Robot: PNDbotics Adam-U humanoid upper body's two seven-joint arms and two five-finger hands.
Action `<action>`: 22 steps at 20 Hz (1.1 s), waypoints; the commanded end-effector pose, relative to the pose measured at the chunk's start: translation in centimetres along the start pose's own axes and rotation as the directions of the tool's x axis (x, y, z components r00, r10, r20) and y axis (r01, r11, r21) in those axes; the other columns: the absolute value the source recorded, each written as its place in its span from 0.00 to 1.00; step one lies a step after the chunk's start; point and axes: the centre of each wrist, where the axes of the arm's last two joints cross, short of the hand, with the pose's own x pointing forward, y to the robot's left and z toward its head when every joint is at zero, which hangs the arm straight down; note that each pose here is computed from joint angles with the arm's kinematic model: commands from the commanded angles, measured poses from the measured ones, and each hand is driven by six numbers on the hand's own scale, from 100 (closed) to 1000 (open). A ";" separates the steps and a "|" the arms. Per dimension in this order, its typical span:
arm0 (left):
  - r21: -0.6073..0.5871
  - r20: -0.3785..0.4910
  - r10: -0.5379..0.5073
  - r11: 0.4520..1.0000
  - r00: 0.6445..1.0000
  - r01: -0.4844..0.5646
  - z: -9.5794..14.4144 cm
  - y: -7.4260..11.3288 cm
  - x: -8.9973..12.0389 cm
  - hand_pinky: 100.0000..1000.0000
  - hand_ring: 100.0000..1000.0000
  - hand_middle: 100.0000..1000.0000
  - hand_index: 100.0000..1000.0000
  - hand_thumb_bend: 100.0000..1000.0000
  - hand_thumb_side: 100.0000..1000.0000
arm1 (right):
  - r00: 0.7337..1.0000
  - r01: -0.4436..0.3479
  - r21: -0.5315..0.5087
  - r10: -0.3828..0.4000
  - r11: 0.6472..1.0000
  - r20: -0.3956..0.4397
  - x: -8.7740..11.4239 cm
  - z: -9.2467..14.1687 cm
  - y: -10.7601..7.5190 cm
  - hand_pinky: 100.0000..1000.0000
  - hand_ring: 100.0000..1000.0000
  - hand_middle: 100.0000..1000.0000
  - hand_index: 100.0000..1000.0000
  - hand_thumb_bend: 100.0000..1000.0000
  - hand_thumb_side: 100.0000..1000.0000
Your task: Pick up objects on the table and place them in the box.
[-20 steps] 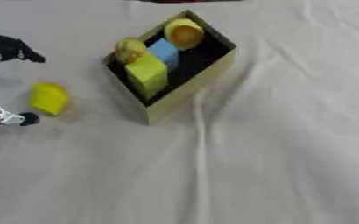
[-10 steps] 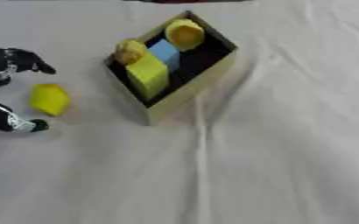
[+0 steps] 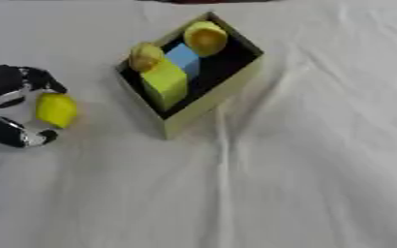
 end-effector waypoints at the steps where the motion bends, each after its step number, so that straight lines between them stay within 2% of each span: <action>1: 0.002 -0.008 -0.024 1.000 1.000 0.024 0.2 0.9 -0.5 0.76 0.74 0.70 0.83 0.31 0.15 | 1.000 -0.012 0.004 0.012 1.000 0.027 0.5 -0.5 -0.6 0.84 0.77 0.54 0.71 0.00 0.42; 3: -0.005 -0.007 -0.022 1.000 1.000 0.022 0.0 0.8 -0.5 0.75 0.74 0.70 0.83 0.30 0.14 | 1.000 -0.011 0.003 0.011 1.000 0.027 0.5 -0.5 -0.5 0.84 0.77 0.54 0.71 0.00 0.42; 6: -0.011 -0.004 -0.020 1.000 1.000 0.020 -0.1 0.7 -0.4 0.75 0.73 0.68 0.81 0.24 0.10 | 1.000 -0.010 0.003 0.010 1.000 0.026 0.5 -0.5 -0.5 0.84 0.77 0.54 0.71 0.00 0.43; 8: -0.004 -0.004 -0.022 1.000 1.000 0.022 -0.3 0.7 -0.4 0.74 0.71 0.66 0.80 0.21 0.12 | 1.000 -0.010 0.002 0.010 1.000 0.025 0.5 -0.5 -0.5 0.84 0.77 0.54 0.71 0.00 0.43; 12: 0.051 -0.015 -0.039 0.998 0.999 0.040 -0.4 0.8 -0.3 0.70 0.66 0.60 0.75 0.14 0.12 | 1.000 -0.011 0.003 0.011 1.000 0.023 0.5 -0.4 -0.5 0.85 0.77 0.54 0.71 0.00 0.43; 13: 0.066 -0.018 -0.047 0.997 0.999 0.048 -0.4 0.9 -0.2 0.70 0.64 0.58 0.73 0.08 0.15 | 1.000 -0.011 0.003 0.011 1.000 0.023 0.5 -0.4 -0.5 0.85 0.77 0.54 0.71 0.00 0.43; 14: 0.080 -0.020 -0.055 0.995 0.998 0.057 -0.4 1.0 -0.2 0.70 0.64 0.58 0.73 0.10 0.13 | 1.000 -0.012 0.003 0.012 1.000 0.023 0.5 -0.4 -0.5 0.85 0.77 0.54 0.71 0.00 0.43; 18: 0.140 -0.004 -0.104 0.985 0.995 0.104 -0.2 2.5 0.5 0.70 0.64 0.57 0.72 0.09 0.13 | 1.000 -0.016 0.006 0.016 1.000 0.022 0.5 -0.4 -0.6 0.84 0.77 0.54 0.71 0.00 0.42; 19: 0.157 0.004 -0.120 0.981 0.993 0.118 -0.2 3.2 0.8 0.70 0.64 0.57 0.72 0.01 0.21 | 1.000 -0.017 0.007 0.017 1.000 0.023 0.5 -0.4 -0.6 0.84 0.77 0.54 0.71 0.00 0.43; 20: 0.176 0.012 -0.137 0.975 0.990 0.133 -0.1 4.0 1.1 0.70 0.64 0.57 0.72 0.09 0.13 | 1.000 -0.018 0.007 0.017 1.000 0.023 0.5 -0.4 -0.6 0.84 0.77 0.54 0.71 0.00 0.42; 22: 0.225 0.028 -0.169 0.961 0.985 0.159 -0.1 5.9 1.9 0.71 0.64 0.58 0.73 0.10 0.13 | 1.000 -0.020 0.009 0.020 1.000 0.021 0.5 -0.3 -0.7 0.84 0.77 0.54 0.71 0.00 0.42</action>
